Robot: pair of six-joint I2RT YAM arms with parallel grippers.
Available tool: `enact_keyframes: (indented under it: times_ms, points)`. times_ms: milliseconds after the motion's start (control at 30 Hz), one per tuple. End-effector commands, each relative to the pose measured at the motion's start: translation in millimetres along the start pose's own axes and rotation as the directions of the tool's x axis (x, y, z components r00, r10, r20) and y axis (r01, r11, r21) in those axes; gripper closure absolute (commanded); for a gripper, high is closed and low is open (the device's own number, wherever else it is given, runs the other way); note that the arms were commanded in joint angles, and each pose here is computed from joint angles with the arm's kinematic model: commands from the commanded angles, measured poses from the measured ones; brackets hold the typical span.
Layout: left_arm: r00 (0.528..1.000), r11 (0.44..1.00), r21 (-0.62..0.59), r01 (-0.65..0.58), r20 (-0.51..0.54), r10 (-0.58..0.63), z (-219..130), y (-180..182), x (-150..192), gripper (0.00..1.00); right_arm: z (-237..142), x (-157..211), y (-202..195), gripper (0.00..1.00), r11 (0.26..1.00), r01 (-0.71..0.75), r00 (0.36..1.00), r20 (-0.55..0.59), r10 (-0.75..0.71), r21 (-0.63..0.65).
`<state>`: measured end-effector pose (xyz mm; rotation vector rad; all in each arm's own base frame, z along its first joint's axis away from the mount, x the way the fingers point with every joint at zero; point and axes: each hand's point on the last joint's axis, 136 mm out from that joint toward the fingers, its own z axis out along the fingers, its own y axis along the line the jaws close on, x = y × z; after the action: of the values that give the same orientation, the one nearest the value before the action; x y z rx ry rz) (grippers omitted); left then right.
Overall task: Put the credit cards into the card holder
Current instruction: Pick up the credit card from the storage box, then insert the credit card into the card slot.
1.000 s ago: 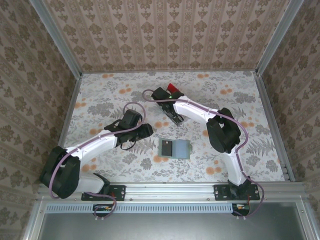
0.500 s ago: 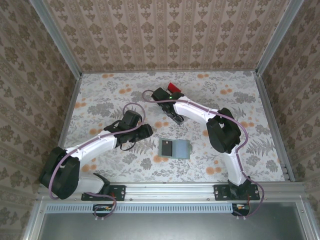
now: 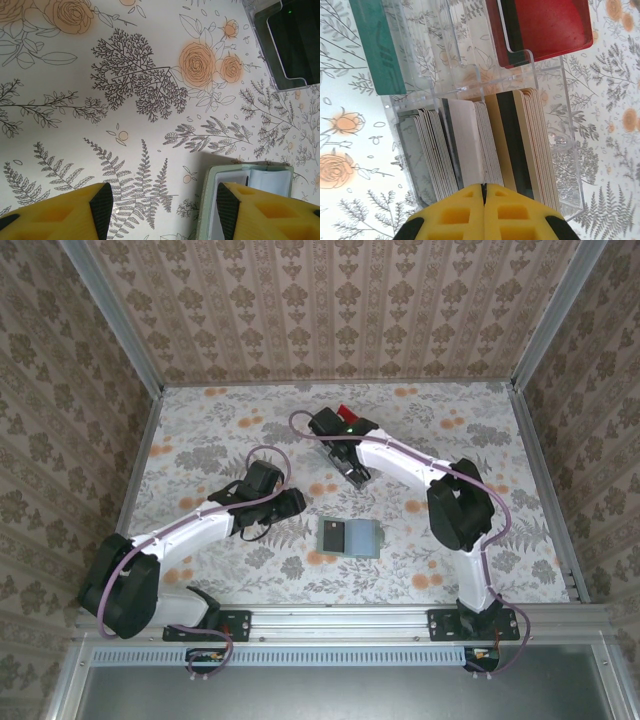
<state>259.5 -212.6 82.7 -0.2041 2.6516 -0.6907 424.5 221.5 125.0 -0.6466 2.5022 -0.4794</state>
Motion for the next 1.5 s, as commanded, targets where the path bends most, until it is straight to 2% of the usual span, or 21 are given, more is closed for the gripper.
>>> enact_keyframes:
  times_ms: [0,167,367,467,567,767,867,1033,1167,1333,1467]
  points:
    - [1.0,0.999,0.033,0.004,0.0,-0.004,-5,-6,-3,0.39,-21,4,-9,1.0,0.993,-0.08,0.997,-0.007,0.079,-0.081]
    - [1.0,0.997,0.071,0.003,-0.011,-0.002,-5,-17,-6,0.38,-33,1,-11,1.0,0.959,-0.189,0.982,-0.01,0.191,-0.211]
    - [1.0,0.989,0.146,0.016,-0.01,-0.015,-8,-35,-16,0.37,-49,-3,-16,1.0,0.855,-0.335,0.936,-0.039,0.349,-0.396]
    - [0.999,0.974,0.224,0.045,-0.011,-0.044,-13,-48,-23,0.36,-64,-6,-19,1.0,0.772,-0.394,0.901,-0.043,0.432,-0.499]
    - [0.998,0.949,0.309,0.068,-0.005,-0.07,-20,-62,-33,0.32,-81,-8,-17,1.0,0.658,-0.438,0.859,-0.069,0.507,-0.612]
    - [0.995,0.852,0.517,0.085,0.006,-0.103,-40,-103,-56,0.25,-118,-6,-12,1.0,0.417,-0.482,0.762,-0.134,0.634,-0.771]
    - [0.996,0.813,0.578,0.071,0.004,-0.089,-47,-120,-63,0.23,-132,-1,-6,1.0,0.317,-0.488,0.727,-0.177,0.664,-0.813]
    - [0.996,0.758,0.647,0.079,-0.016,-0.09,-47,-139,-72,0.22,-147,6,0,1.0,0.199,-0.491,0.687,-0.237,0.687,-0.848]
    - [0.994,0.713,0.695,0.091,-0.026,-0.102,-49,-149,-75,0.25,-144,12,2,1.0,0.181,-0.51,0.674,-0.259,0.692,-0.841]
    - [0.995,0.684,0.723,0.095,-0.047,-0.088,-50,-156,-73,0.35,-145,12,8,1.0,0.125,-0.514,0.662,-0.299,0.687,-0.849]
    - [0.994,0.694,0.711,0.11,-0.069,-0.087,-45,-154,-70,0.38,-147,8,10,1.0,0.079,-0.502,0.65,-0.315,0.692,-0.861]
